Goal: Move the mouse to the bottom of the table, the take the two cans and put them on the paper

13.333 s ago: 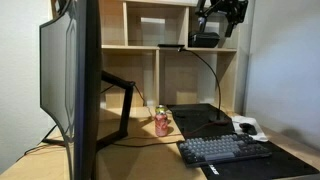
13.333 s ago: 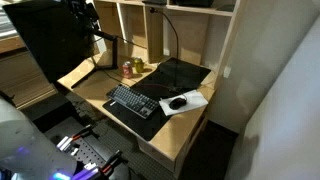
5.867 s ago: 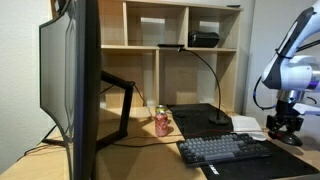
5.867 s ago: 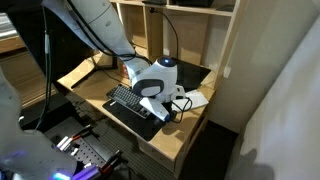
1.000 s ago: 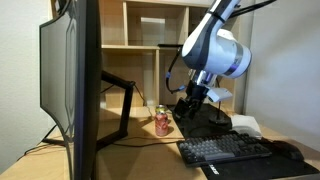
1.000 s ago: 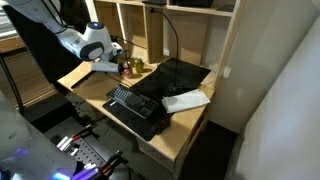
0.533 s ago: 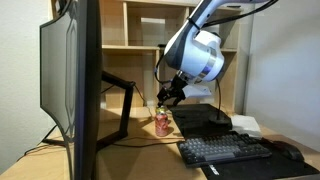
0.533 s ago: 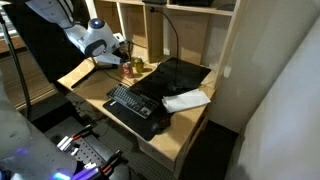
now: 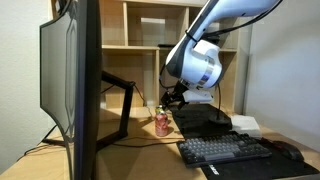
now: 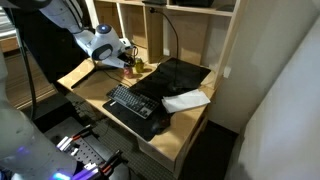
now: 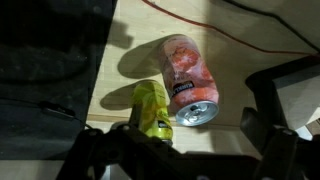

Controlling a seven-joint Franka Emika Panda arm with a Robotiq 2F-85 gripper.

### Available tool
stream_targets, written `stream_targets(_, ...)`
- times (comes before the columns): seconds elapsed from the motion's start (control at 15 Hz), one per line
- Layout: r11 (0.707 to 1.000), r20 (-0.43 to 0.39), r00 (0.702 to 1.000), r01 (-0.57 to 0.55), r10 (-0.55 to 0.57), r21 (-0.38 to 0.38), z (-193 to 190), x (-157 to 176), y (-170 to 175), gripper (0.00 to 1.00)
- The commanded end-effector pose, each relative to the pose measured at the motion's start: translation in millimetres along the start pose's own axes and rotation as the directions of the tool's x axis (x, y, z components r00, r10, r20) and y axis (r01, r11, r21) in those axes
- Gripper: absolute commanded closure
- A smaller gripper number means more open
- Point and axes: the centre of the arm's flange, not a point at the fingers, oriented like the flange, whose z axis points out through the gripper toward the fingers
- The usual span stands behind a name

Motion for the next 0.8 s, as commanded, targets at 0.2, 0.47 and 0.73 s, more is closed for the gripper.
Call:
stream_targets(0.2, 0.995, 0.019, 0.998, -0.055, 0.053, 0.086, 28.8, 20.1, -10.3, 0.0)
stream_targets(0.47, 0.996, 0.004, 0.999, -0.055, 0.055, 0.065, 25.4, 21.3, -18.6, 0.0)
stream_targets(0.73, 0.997, 0.026, 0.998, -0.062, 0.061, 0.039, 47.3, 26.0, -10.9, 0.0)
